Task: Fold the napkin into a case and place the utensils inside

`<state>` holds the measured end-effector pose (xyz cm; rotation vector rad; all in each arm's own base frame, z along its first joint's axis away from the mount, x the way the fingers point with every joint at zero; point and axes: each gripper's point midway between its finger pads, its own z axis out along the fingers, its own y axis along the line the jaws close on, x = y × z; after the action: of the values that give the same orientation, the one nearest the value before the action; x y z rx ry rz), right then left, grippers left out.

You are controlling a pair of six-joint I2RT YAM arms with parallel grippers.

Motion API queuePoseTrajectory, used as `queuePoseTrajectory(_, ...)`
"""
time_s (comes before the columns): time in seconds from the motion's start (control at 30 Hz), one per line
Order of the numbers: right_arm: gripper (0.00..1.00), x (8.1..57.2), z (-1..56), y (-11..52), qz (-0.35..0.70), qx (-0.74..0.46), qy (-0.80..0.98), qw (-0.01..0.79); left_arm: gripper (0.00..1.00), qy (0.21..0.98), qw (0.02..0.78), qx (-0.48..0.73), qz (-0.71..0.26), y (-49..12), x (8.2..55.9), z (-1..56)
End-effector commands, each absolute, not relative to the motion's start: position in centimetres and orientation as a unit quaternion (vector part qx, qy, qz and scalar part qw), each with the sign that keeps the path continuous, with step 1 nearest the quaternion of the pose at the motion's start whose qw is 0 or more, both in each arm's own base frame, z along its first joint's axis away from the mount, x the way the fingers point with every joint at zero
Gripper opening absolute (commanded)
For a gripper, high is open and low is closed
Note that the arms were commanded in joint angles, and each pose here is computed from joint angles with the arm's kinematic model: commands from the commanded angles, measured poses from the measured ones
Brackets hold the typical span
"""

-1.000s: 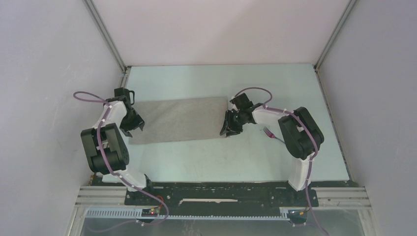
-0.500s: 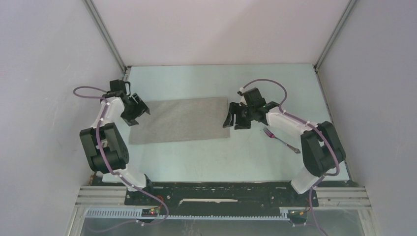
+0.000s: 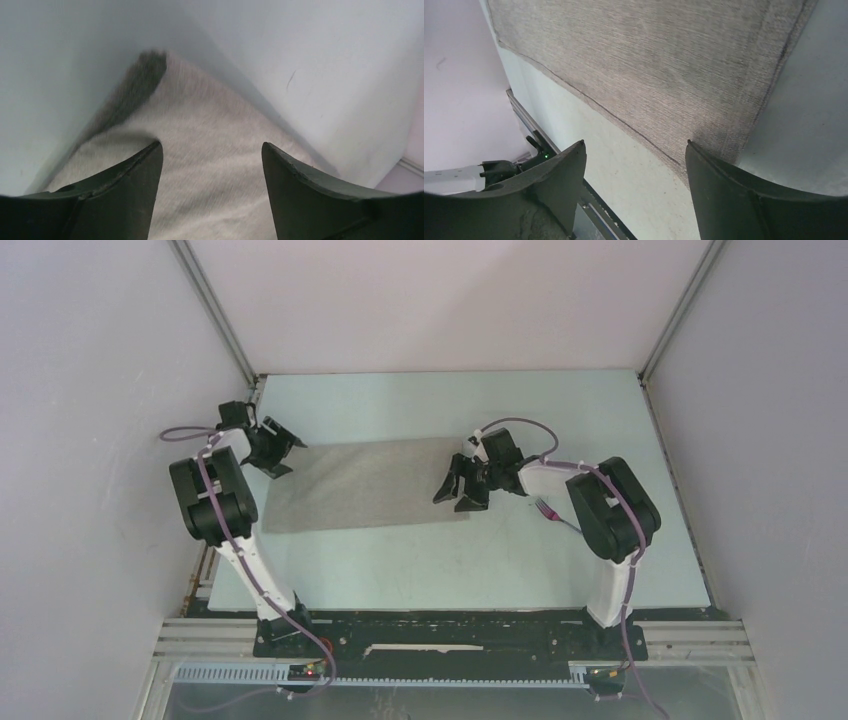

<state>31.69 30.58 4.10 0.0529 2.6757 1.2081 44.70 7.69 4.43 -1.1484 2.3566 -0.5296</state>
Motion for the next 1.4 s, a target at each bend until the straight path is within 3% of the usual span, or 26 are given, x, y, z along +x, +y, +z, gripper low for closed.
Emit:
queuePoseTrajectory(0.0, 0.82, 34.8, 9.3, 31.6, 0.429, -0.021, 0.883, 0.188, 0.79, 0.828, 0.303, -0.414, -0.226, 9.8, 49.5, 7.5)
queuePoseTrajectory(0.3, 0.83, 44.8, 12.2, 32.4, 0.523, 0.025, 0.822, 0.223, 0.8, 0.82, 0.301, -0.426, -0.237, 10.1, 49.9, 7.0)
queuePoseTrajectory(0.4, 0.84, 47.3, 12.2, 32.9, 0.537, 0.041, 0.811, 0.229, 0.86, 0.816, 0.287, -0.438, -0.244, 10.4, 50.3, 5.7)
queuePoseTrajectory(0.63, 0.84, 52.2, 8.1, 32.5, 0.516, 0.088, 0.825, 0.215, 0.88, 0.807, 0.292, -0.444, -0.258, 11.3, 51.3, 5.1)
queuePoseTrajectory(0.83, 0.86, 53.8, 4.3, 28.4, 0.453, 0.165, 0.851, 0.208, 0.89, 0.803, 0.281, -0.461, -0.255, 12.5, 51.0, 3.6)
queuePoseTrajectory(1.03, 0.86, 55.9, 4.3, 26.8, 0.434, 0.157, 0.86, 0.218, 0.94, 0.813, 0.283, -0.445, -0.247, 13.3, 51.2, 4.4)
queuePoseTrajectory(1.2, 0.85, 54.4, 9.1, 27.9, 0.433, 0.087, 0.864, 0.241, 0.95, 0.819, 0.328, -0.404, -0.242, 12.5, 51.1, 10.5)
queuePoseTrajectory(1.37, 0.88, 51.9, 14.4, 30.1, 0.421, 0.028, 0.862, 0.281, 0.96, 0.821, 0.343, -0.372, -0.266, 7.7, 50.5, 14.5)
